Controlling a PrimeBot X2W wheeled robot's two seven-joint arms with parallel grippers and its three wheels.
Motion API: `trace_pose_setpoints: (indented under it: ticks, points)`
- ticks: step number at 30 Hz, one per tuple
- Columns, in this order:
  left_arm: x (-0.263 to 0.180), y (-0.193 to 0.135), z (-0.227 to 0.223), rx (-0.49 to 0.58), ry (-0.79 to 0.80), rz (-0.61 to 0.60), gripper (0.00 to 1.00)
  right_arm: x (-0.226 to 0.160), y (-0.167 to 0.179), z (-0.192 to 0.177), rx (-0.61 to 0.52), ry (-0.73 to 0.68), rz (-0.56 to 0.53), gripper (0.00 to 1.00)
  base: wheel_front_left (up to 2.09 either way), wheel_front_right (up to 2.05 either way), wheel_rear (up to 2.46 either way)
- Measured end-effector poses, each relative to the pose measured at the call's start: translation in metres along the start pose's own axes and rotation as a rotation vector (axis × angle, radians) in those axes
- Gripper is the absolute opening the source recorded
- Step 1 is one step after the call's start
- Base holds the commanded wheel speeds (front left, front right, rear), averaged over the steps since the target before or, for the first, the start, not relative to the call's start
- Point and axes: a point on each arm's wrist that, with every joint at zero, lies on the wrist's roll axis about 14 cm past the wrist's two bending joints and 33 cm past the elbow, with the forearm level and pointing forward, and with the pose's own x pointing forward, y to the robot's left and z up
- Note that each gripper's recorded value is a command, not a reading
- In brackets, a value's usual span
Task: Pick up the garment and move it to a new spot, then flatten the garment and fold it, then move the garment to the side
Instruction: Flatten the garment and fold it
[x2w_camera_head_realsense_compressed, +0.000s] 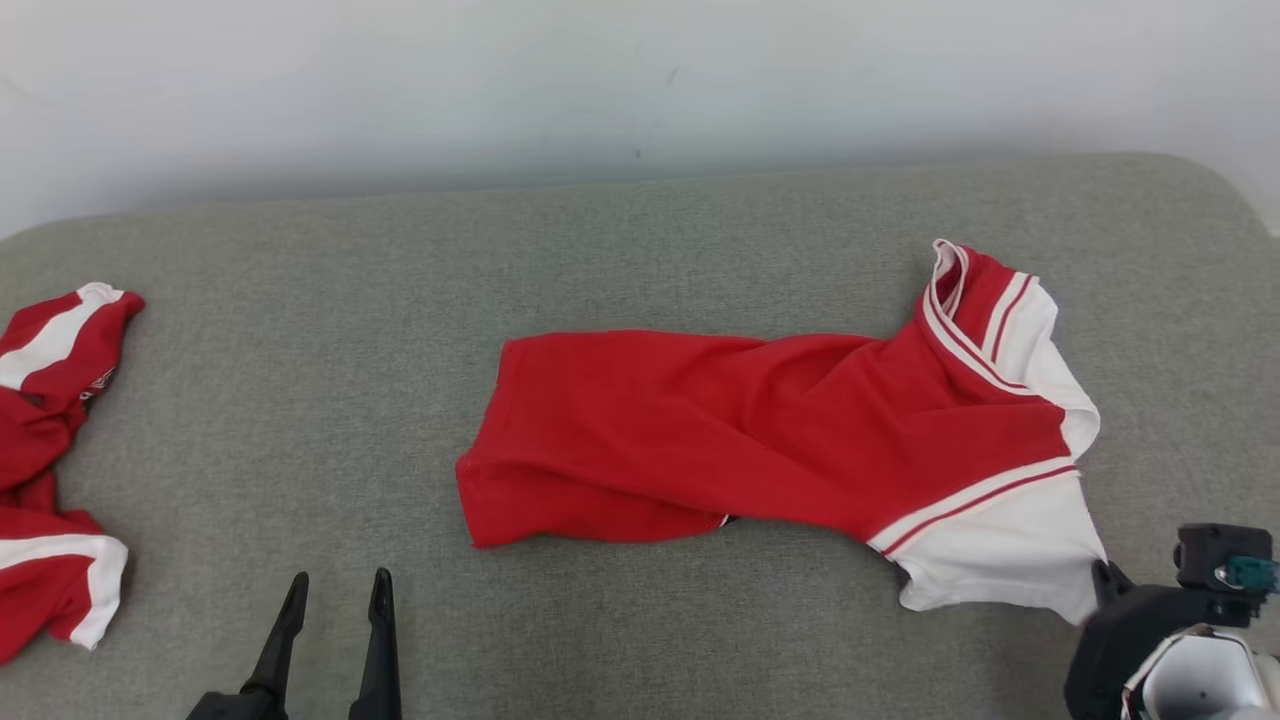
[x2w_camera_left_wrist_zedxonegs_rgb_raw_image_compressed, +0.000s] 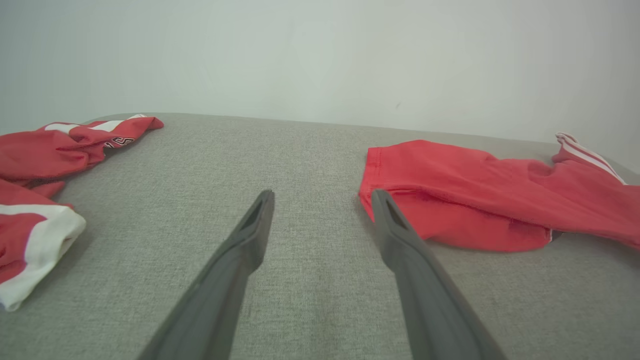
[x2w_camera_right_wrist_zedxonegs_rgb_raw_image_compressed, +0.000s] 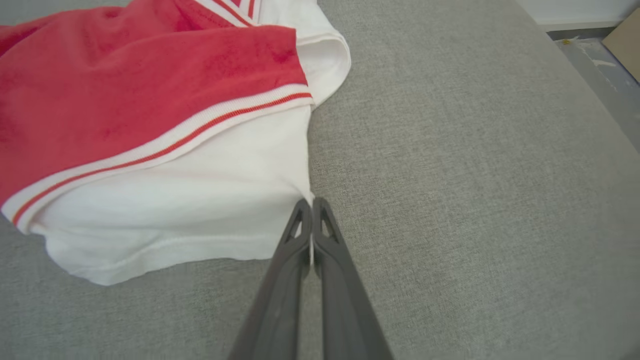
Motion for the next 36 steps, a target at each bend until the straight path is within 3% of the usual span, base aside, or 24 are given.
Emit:
trace_pose_setpoints:
  ticks: [6,7,8,13,20,36]
  points:
    - [0.002,-0.006,0.001,0.001,-0.004,-0.018,1.00,-0.011,-0.011,-0.005,0.028,0.014,-0.021,0.03,0.00,0.00,0.00]
    - [0.002,-0.006,0.001,0.001,-0.003,-0.018,1.00,-0.012,-0.011,-0.004,0.030,0.012,-0.021,0.47,0.00,0.00,0.00]
    - [0.002,-0.006,0.001,0.001,-0.002,-0.018,1.00,-0.012,-0.011,-0.003,0.029,0.005,-0.018,1.00,0.00,0.00,0.00]
    - [0.000,-0.002,0.002,0.003,-0.007,-0.006,1.00,-0.011,-0.003,0.012,0.059,-0.082,0.011,1.00,0.00,0.00,0.00]
    - [-0.006,0.006,0.015,0.008,-0.044,0.019,1.00,-0.025,0.002,0.052,0.082,-0.338,0.037,1.00,0.00,0.00,0.00]
    - [-0.020,-0.001,0.035,0.022,-0.103,0.001,1.00,-0.082,0.018,0.050,-0.003,-0.621,0.082,1.00,0.00,0.00,0.00]
